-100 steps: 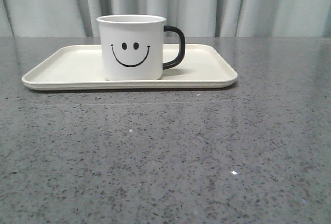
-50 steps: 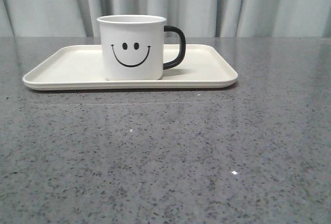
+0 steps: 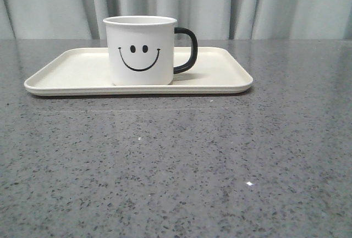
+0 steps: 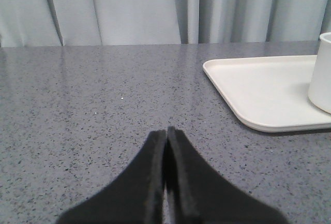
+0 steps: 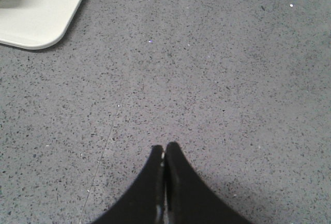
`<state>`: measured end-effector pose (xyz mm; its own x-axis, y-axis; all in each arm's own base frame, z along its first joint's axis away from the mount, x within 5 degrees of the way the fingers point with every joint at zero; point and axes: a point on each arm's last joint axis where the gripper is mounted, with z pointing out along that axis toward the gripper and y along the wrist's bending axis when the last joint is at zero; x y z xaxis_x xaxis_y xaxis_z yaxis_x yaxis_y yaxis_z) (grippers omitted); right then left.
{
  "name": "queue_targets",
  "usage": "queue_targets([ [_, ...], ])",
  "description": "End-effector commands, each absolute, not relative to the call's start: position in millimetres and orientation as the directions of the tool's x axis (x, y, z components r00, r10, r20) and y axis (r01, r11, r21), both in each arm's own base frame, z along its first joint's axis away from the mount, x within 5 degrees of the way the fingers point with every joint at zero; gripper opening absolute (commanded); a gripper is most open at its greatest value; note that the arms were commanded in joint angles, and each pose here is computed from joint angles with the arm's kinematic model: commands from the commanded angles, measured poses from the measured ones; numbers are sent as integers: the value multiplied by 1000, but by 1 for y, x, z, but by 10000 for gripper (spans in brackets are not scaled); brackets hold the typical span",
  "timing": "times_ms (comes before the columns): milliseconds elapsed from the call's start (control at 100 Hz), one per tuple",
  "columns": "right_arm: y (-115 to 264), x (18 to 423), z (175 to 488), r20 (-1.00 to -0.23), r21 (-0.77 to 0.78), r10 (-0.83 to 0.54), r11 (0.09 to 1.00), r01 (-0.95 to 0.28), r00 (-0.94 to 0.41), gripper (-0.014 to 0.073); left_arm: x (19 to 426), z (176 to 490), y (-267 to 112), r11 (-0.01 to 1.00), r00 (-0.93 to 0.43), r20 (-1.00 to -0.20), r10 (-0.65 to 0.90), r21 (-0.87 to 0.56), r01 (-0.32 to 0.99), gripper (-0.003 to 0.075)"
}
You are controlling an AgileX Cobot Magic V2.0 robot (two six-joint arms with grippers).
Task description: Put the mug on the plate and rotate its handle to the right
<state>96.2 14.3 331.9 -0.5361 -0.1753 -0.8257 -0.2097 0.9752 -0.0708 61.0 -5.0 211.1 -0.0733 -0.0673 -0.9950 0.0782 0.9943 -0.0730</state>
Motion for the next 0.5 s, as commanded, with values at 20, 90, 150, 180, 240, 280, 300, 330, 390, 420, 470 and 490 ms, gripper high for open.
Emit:
queue_targets([
  [20,14,99,344,-869,-74,-159,978,-193,-469,-66,59,219,-5,994,54,-996,-72,-67,89,-20],
  [90,14,99,344,-869,-74,-159,978,-193,-469,-66,58,215,-5,994,63,-995,-72,-67,90,-20],
  [150,14,99,344,-869,-74,-159,978,-193,-469,-66,58,212,-5,994,67,-995,-73,-67,90,-20],
  [180,14,99,344,-869,-74,-159,978,-193,-469,-66,57,210,-5,994,71,-995,-73,-67,91,-20],
  [240,14,99,344,-869,-74,-159,978,-193,-469,-66,56,210,-5,994,71,-995,-70,-64,90,-20],
  [280,14,99,344,-869,-74,-159,978,-193,-469,-66,56,211,-5,994,80,-994,-69,-62,91,-20],
  [300,14,99,344,-869,-74,-159,978,-193,-469,-66,55,211,-5,994,86,-994,-70,-62,91,-20],
  [330,14,99,344,-869,-74,-159,978,-193,-469,-66,54,211,-5,994,96,-993,-70,-62,92,-20],
  [390,14,99,344,-869,-74,-159,978,-193,-469,-66,53,212,-5,994,108,-992,-69,-59,92,-20],
  [420,14,99,344,-869,-74,-159,978,-193,-469,-66,53,212,-5,994,112,-991,-67,-57,92,-20],
  [470,14,99,344,-869,-75,-158,978,-193,-468,-66,53,212,-5,994,106,-992,-67,-57,92,-20],
  [490,14,99,344,-870,-75,-158,978,-193,-468,-66,53,212,-5,994,112,-991,-67,-57,92,-20],
])
